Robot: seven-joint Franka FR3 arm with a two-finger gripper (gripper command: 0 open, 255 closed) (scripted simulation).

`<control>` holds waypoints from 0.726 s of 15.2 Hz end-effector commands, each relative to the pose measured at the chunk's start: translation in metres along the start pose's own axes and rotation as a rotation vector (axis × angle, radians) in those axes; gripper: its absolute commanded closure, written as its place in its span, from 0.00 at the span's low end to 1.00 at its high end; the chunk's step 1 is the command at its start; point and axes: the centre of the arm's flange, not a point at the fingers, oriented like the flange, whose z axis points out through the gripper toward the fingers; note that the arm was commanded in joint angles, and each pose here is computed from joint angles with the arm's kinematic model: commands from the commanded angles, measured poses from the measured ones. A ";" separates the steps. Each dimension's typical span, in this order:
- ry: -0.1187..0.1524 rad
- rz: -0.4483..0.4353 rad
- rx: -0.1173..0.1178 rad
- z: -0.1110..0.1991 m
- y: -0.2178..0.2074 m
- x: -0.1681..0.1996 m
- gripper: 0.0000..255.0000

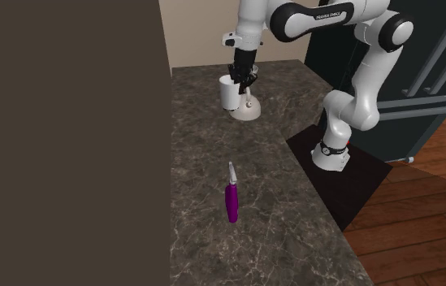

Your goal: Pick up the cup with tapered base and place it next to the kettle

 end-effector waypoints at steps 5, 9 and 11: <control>0.001 -0.001 0.000 0.002 0.039 -0.068 1.00; 0.001 -0.001 0.000 0.002 0.066 -0.113 1.00; 0.001 -0.001 0.000 0.007 0.071 -0.124 1.00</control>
